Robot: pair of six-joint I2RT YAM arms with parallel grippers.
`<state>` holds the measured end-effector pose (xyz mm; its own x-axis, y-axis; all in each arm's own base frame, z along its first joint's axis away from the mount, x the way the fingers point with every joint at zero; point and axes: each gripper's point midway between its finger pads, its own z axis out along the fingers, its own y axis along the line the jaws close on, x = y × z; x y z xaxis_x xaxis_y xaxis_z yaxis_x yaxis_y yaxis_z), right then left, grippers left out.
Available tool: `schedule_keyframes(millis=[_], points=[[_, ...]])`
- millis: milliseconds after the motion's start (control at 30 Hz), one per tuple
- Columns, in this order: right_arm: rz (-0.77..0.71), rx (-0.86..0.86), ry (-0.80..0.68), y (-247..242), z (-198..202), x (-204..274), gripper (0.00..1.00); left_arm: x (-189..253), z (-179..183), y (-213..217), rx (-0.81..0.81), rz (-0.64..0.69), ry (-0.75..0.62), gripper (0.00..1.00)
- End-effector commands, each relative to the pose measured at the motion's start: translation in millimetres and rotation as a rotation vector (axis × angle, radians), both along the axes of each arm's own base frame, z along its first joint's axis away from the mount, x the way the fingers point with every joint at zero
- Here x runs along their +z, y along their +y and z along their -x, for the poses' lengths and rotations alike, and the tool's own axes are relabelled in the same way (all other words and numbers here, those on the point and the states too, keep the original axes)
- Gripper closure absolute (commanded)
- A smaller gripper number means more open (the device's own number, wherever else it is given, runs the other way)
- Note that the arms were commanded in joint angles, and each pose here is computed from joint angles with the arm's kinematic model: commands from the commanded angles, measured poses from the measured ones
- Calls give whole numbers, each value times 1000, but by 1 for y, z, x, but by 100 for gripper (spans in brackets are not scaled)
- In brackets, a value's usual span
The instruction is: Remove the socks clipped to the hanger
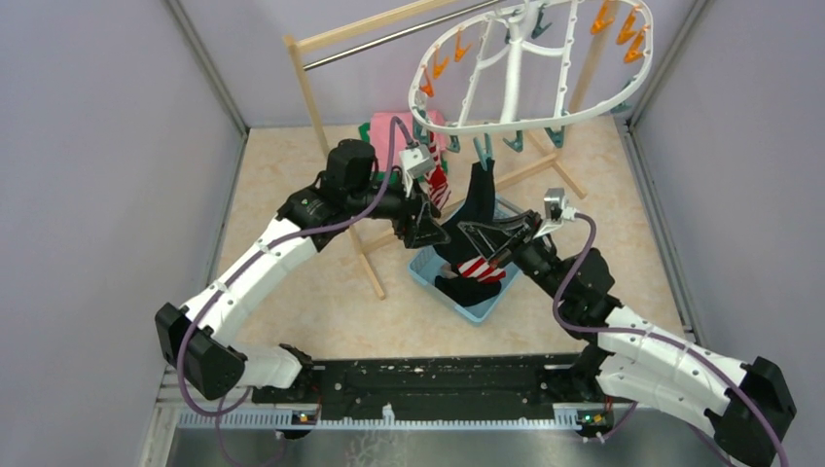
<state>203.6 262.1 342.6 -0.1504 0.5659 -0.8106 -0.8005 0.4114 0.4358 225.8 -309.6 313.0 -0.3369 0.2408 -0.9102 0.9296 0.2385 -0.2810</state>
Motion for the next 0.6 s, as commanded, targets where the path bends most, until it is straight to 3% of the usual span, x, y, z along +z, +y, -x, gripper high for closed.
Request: schedule_keyframes(millis=[0,100,233,300,433,567], points=[[-46,57,21,3,7,14,100,1,23,-8,-152,34,11,25],[-58,66,30,6,6,19,95,-2,25,-9,-162,42,27,39],[-46,56,58,8,1,20,74,-3,25,-13,-171,31,9,76],[-30,-14,70,0,-8,21,69,-6,24,-14,-158,11,-13,93],[2,-201,46,-19,-33,40,57,-6,20,-19,-136,12,-33,100],[69,-295,12,-18,-55,53,42,-3,15,-28,-129,11,-38,100]])
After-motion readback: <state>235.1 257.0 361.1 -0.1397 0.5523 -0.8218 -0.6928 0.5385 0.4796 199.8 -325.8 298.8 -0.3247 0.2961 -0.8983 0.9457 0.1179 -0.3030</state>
